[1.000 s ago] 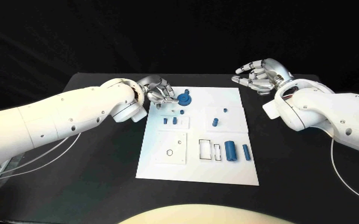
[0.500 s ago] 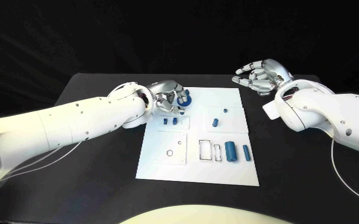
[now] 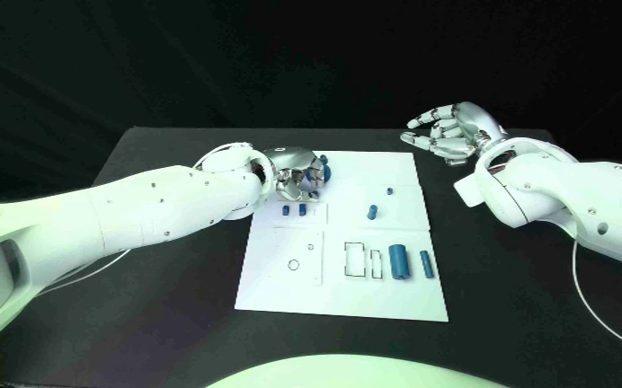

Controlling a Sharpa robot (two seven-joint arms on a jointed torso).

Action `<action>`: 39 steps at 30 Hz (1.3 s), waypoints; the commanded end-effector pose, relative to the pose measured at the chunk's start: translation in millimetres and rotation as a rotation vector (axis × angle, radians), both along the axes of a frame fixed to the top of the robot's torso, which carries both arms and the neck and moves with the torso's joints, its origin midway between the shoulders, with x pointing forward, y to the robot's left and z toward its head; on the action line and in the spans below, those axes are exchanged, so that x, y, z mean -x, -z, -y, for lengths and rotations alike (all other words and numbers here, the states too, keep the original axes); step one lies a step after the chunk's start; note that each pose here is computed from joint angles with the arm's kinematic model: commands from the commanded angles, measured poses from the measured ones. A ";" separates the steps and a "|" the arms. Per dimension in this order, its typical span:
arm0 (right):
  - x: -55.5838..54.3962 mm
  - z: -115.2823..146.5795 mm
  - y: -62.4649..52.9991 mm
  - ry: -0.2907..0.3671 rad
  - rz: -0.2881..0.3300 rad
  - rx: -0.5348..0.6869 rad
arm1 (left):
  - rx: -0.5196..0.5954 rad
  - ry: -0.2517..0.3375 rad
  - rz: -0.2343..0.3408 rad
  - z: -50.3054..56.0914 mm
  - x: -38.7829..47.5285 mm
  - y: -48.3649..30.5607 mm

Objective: Assemble the parts on the task board

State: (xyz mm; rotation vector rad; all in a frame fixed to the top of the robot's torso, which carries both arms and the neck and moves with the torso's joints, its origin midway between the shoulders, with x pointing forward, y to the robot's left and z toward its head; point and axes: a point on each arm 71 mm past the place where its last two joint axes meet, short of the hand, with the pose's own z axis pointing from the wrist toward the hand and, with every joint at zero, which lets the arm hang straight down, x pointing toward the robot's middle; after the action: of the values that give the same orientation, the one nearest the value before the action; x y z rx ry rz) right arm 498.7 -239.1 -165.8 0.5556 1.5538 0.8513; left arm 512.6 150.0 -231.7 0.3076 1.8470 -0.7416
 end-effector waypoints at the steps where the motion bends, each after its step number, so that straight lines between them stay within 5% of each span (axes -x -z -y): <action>1: 0.3 -1.8 -0.4 -0.016 0.008 0.000 | -0.076 0.022 -0.032 2.4 0.7 5.1; 39: 0.4 -3.5 -0.3 -0.020 0.007 -0.001 | -0.067 0.015 -0.022 9.0 -4.4 5.6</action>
State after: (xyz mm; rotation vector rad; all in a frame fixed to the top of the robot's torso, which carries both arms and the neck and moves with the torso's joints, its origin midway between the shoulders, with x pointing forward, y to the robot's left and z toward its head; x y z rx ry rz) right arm 498.6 -237.4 -165.8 0.5537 1.5546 0.8549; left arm 518.5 143.7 -237.4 0.3523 1.9041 -0.6750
